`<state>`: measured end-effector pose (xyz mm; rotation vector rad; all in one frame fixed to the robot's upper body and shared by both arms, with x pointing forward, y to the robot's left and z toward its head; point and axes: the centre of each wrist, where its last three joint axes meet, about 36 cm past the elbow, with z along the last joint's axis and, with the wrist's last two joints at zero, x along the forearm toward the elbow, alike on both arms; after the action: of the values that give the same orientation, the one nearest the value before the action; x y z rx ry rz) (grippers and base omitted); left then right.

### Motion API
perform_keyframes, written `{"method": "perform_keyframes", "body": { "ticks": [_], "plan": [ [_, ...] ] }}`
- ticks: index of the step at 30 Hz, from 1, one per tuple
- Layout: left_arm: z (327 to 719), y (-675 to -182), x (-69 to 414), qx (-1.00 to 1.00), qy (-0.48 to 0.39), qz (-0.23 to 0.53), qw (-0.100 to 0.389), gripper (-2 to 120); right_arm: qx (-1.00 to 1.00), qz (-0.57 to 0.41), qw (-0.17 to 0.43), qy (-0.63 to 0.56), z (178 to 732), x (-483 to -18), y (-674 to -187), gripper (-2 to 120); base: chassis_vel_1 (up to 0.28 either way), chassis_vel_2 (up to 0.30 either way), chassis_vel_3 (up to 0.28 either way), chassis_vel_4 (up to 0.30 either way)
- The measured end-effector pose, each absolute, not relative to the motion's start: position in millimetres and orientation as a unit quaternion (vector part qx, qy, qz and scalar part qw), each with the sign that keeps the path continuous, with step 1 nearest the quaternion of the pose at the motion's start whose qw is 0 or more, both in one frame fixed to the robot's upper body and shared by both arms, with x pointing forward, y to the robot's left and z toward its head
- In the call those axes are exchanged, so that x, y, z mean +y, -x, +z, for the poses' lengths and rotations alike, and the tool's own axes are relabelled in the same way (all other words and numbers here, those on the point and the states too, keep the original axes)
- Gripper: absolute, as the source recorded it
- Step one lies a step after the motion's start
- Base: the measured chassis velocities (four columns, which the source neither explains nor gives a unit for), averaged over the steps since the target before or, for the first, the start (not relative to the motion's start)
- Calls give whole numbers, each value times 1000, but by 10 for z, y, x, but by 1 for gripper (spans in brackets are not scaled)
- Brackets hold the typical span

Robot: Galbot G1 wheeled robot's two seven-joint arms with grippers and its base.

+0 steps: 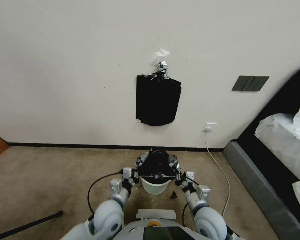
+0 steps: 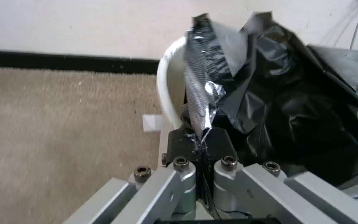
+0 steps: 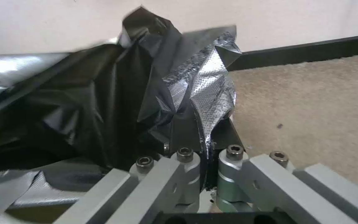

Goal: Place a trash bag onto the trash bin.

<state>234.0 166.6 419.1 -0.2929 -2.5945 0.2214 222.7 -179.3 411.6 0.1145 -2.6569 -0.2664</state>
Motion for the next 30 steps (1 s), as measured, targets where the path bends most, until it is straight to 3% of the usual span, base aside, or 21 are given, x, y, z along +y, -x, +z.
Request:
{"method": "perform_keyframes", "body": {
  "ticks": [15,30],
  "plan": [
    [3912,-2173,1600,-951,90,84,284,0,-949,-90,302,-2,3938,-1728,-2322,0,0,0,0,0],
    [3480,-2381,1588,-953,68,71,285,0,-941,-107,322,9,3474,-1723,-2603,0,0,0,0,0]
  ]
}}
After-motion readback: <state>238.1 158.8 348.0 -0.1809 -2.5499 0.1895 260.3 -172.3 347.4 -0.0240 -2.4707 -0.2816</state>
